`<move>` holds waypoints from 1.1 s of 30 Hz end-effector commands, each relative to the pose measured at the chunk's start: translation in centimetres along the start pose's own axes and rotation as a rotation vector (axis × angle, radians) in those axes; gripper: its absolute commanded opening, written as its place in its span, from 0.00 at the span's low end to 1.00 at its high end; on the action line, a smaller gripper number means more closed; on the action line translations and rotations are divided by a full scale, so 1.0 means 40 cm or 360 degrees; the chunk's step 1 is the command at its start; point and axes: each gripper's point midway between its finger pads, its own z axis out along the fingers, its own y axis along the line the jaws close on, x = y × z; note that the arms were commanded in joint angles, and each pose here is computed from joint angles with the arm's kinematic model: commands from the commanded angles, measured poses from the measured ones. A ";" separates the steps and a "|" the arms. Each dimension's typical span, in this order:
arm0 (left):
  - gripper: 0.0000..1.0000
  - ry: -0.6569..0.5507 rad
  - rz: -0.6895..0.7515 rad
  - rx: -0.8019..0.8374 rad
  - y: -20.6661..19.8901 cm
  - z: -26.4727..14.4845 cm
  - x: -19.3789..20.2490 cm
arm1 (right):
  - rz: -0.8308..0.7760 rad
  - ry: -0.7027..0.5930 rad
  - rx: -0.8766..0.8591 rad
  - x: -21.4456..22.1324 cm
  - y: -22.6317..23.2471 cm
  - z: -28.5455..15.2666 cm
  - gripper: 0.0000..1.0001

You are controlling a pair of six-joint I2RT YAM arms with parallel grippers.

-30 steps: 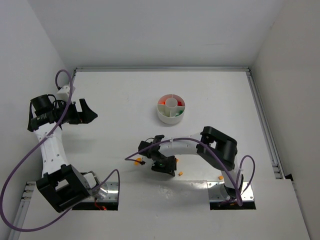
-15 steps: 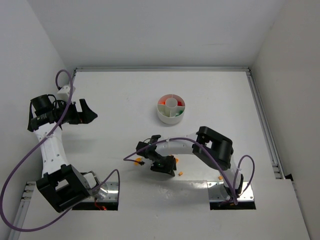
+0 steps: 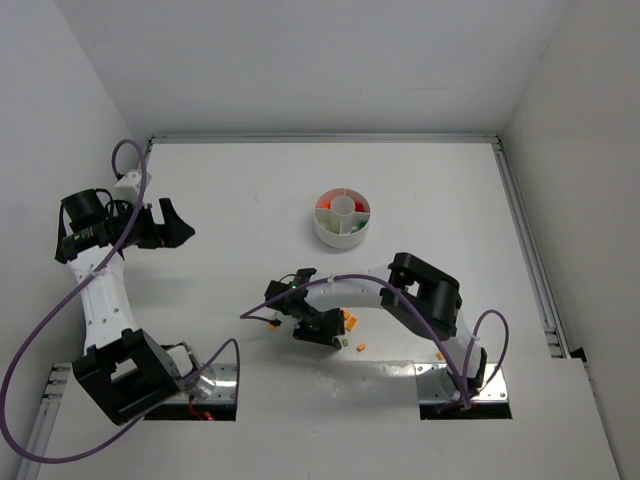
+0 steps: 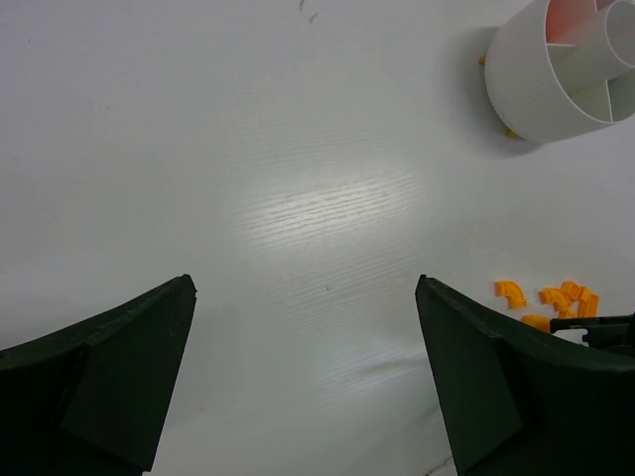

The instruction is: Sort the legos into containers by color

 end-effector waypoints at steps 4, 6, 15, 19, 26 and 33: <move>0.99 -0.0031 0.0038 0.0010 -0.003 -0.009 -0.018 | -0.0016 -0.0204 -0.0004 -0.062 0.003 0.073 0.39; 0.99 -0.0031 0.0038 0.0010 -0.003 -0.009 -0.018 | -0.0016 -0.0194 -0.0005 -0.045 0.004 0.078 0.40; 0.99 -0.0026 0.0028 0.0028 -0.003 -0.005 -0.016 | -0.0016 -0.0189 -0.0006 -0.037 0.005 0.078 0.40; 0.99 -0.0026 0.0028 0.0028 -0.003 -0.005 -0.016 | -0.0016 -0.0216 -0.0003 -0.027 0.006 0.060 0.43; 0.99 -0.0026 0.0028 0.0028 -0.006 -0.006 -0.011 | -0.0029 -0.0220 0.0031 0.000 0.000 0.054 0.43; 0.99 -0.0035 0.0024 0.0025 -0.007 -0.009 -0.019 | -0.0031 -0.0211 0.0000 0.019 0.010 0.057 0.32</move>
